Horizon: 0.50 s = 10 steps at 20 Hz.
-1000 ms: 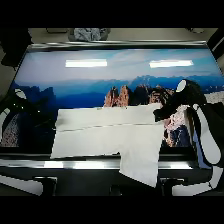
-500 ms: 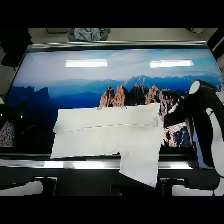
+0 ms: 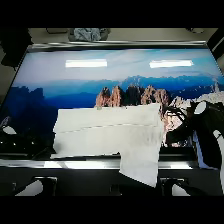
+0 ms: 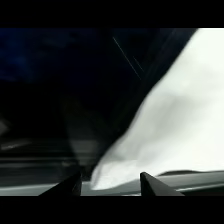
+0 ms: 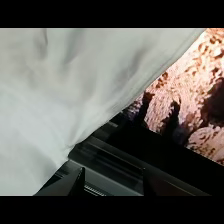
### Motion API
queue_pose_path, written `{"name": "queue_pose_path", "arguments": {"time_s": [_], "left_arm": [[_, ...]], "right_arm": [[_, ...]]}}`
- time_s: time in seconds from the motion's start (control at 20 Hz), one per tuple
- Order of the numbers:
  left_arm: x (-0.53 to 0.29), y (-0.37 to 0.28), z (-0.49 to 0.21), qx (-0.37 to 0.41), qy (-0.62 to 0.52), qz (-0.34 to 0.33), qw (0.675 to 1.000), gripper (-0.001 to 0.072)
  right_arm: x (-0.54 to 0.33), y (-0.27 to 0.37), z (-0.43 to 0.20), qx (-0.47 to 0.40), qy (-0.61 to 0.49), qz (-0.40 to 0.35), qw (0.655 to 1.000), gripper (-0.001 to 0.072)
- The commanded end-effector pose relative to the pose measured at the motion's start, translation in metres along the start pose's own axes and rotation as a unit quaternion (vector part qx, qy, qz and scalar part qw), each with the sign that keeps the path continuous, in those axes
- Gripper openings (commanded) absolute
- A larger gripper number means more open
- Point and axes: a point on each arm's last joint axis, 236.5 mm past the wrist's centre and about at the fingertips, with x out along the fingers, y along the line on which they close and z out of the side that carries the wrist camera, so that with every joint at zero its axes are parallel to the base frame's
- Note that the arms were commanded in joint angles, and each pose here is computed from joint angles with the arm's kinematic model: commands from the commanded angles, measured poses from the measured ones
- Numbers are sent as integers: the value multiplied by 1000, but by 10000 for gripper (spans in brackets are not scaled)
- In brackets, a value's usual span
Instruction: Fold the shirts.
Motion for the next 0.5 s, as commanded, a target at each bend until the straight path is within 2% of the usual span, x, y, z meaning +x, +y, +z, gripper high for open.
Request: {"name": "queue_pose_path", "arguments": {"time_s": [0.0, 0.05, 0.1, 0.15, 0.2, 0.45], "left_arm": [[13, -9, 7, -15, -23, -29, 999, 405], [13, -11, 13, -18, -36, -34, 999, 316], [13, -12, 16, -19, -43, -37, 998, 294], [12, -12, 17, -19, -45, -36, 998, 109], [12, -12, 17, -15, -44, -36, 998, 29], [12, -12, 16, -7, -45, -36, 998, 28]], "right_arm": [[1, -1, -4, -1, -3, -7, 1000, 433], [1, 0, -5, -1, 0, -5, 1000, 433], [3, 2, -9, 0, 6, 0, 1000, 433], [6, 6, -14, 1, 12, 5, 1000, 433], [11, 12, -19, -1, 11, 14, 1000, 434], [59, 50, -51, -3, 6, 69, 998, 446]]}}
